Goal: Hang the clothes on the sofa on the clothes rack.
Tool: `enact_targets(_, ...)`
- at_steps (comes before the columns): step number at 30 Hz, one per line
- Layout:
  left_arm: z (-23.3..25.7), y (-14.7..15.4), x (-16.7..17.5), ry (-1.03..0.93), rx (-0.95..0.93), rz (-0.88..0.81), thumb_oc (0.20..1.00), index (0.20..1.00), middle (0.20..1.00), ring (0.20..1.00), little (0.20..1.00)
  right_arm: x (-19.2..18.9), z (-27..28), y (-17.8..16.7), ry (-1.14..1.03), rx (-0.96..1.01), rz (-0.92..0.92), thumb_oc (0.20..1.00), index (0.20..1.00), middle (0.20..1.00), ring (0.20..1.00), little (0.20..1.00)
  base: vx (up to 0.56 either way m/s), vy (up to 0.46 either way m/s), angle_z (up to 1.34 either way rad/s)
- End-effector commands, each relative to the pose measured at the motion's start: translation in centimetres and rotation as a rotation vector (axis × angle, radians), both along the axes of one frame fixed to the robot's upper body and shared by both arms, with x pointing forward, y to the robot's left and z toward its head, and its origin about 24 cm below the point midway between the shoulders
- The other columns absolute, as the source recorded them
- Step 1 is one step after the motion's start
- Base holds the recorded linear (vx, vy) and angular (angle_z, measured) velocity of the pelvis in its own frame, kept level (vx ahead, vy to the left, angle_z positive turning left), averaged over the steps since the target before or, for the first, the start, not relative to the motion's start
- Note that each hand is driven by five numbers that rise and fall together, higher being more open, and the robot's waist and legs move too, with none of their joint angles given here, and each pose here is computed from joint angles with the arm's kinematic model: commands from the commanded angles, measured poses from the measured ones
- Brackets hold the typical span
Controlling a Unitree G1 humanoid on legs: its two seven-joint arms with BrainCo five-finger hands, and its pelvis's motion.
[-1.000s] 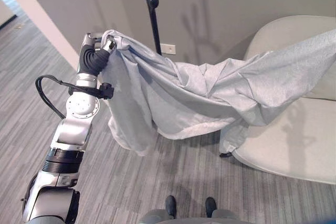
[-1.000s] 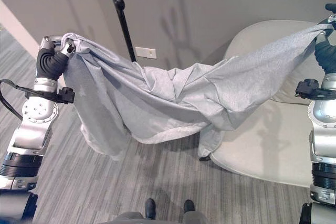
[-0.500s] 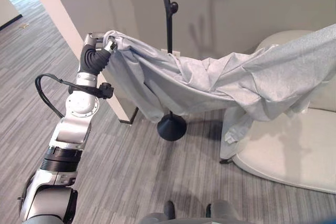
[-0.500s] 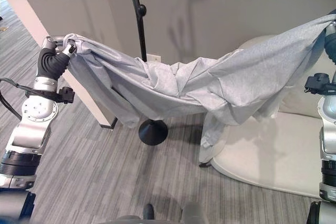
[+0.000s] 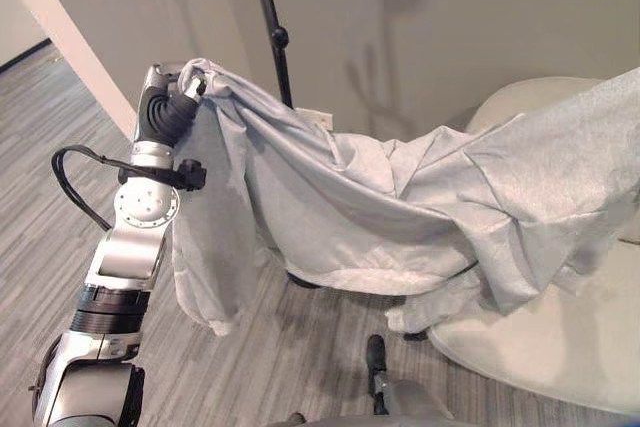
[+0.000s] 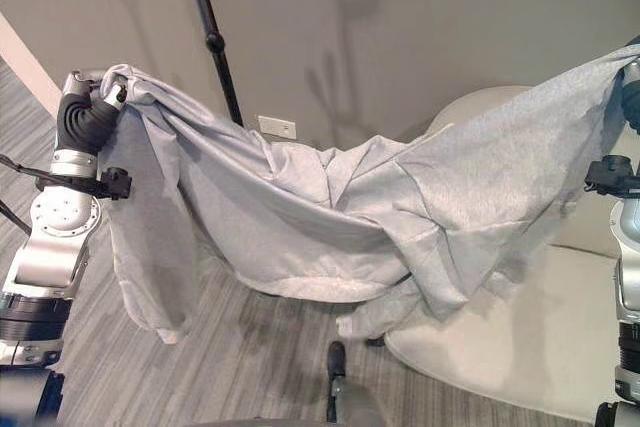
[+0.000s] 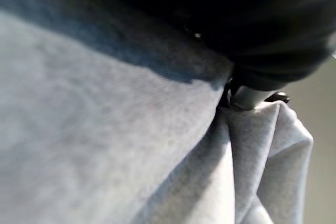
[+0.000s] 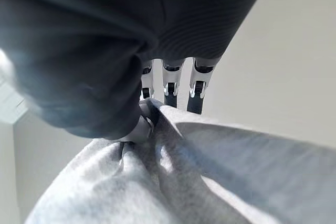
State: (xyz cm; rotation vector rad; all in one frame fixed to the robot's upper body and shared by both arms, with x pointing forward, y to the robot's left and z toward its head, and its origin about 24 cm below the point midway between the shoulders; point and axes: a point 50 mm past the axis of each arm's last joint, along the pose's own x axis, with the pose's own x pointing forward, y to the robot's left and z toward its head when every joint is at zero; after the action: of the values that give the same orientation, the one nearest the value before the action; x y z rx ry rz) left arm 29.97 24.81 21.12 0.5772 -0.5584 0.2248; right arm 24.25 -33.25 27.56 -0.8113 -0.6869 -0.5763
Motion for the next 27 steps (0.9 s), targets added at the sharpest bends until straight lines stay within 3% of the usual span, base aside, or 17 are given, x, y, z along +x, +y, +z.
enact_targets(1,3.3,0.2,-0.9,-0.154,0.034,-0.008,0.200,0.200,0.200,0.200,0.200,-1.0,2.6,0.3,-0.112,-0.051,0.009,0.200,0.200,0.200,0.200,0.200,0.20,-0.235,0.22)
enact_targets(9,3.0,0.3,-1.0,-0.156,-0.043,-0.023,0.200,0.200,0.200,0.200,0.200,-1.2,3.1,0.2,-0.128,-0.038,0.021,0.200,0.200,0.200,0.200,0.200,0.11,-0.141,0.19)
enact_targets(27,2.9,1.4,-2.0,-0.170,-0.017,0.013,0.200,0.200,0.200,0.200,0.200,-0.5,2.1,1.3,-0.067,-0.054,0.091,0.200,0.200,0.200,0.200,0.200,0.10,0.128,-0.11)
